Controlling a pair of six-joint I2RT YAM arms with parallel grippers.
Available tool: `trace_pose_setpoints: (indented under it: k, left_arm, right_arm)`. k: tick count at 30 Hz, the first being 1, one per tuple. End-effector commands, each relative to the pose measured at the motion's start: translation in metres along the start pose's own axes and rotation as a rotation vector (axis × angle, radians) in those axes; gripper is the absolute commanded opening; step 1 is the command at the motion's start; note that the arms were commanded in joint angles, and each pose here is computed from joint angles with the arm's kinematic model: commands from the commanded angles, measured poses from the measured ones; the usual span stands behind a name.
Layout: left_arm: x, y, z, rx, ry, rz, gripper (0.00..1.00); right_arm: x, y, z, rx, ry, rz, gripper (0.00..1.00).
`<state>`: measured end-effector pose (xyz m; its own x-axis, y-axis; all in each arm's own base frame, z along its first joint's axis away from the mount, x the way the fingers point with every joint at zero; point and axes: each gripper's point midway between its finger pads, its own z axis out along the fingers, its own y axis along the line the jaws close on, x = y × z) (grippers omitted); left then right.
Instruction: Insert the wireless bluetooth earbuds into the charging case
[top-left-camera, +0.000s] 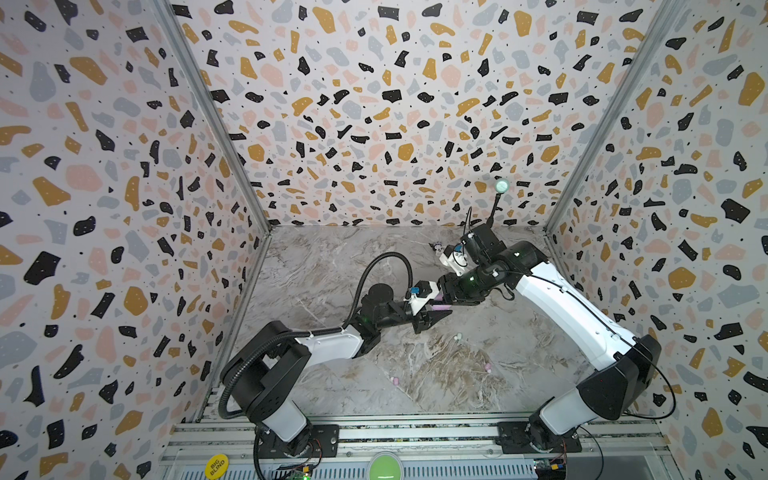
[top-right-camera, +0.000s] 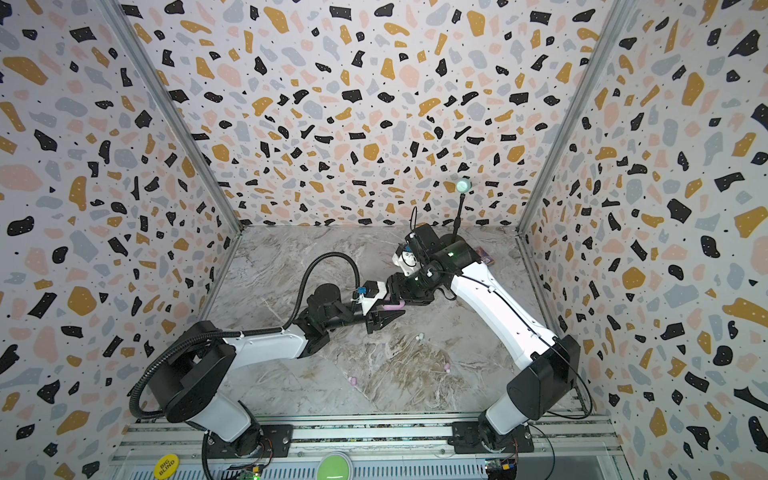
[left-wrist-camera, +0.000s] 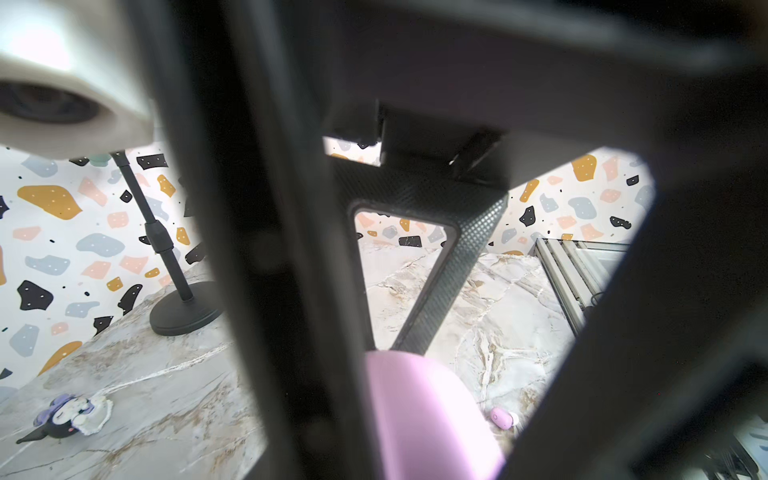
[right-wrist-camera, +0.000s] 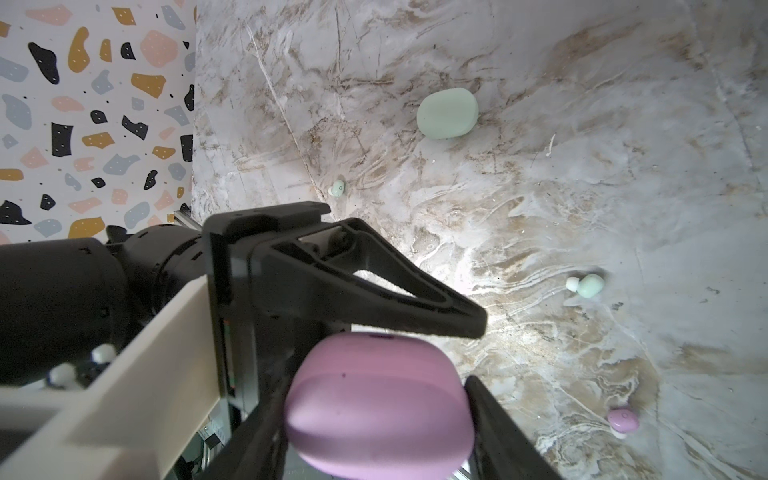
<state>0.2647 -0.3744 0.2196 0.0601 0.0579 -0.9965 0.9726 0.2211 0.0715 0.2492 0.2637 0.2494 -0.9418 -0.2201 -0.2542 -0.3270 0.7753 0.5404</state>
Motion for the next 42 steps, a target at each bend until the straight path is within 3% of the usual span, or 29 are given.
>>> trace_pose_setpoints:
  k: [1,17,31,42]
  left_arm:
    - [-0.029,0.003,-0.004,-0.010,-0.074,0.063,0.49]
    - [-0.033,0.001,-0.004,0.001,-0.076,0.076,0.50]
    - [-0.038,0.003,-0.004,-0.005,-0.083,0.080,0.37]
    - [-0.041,0.001,-0.005,0.005,-0.085,0.075,0.31]
  right_arm:
    - [0.009,0.006,-0.011,-0.013,0.004,-0.013,0.51]
    - [0.013,-0.002,-0.009,0.022,0.021,-0.004,0.50]
    - [0.016,0.000,-0.005,0.017,0.038,-0.004,0.50]
    - [0.015,-0.002,-0.005,0.026,0.032,0.008,0.61]
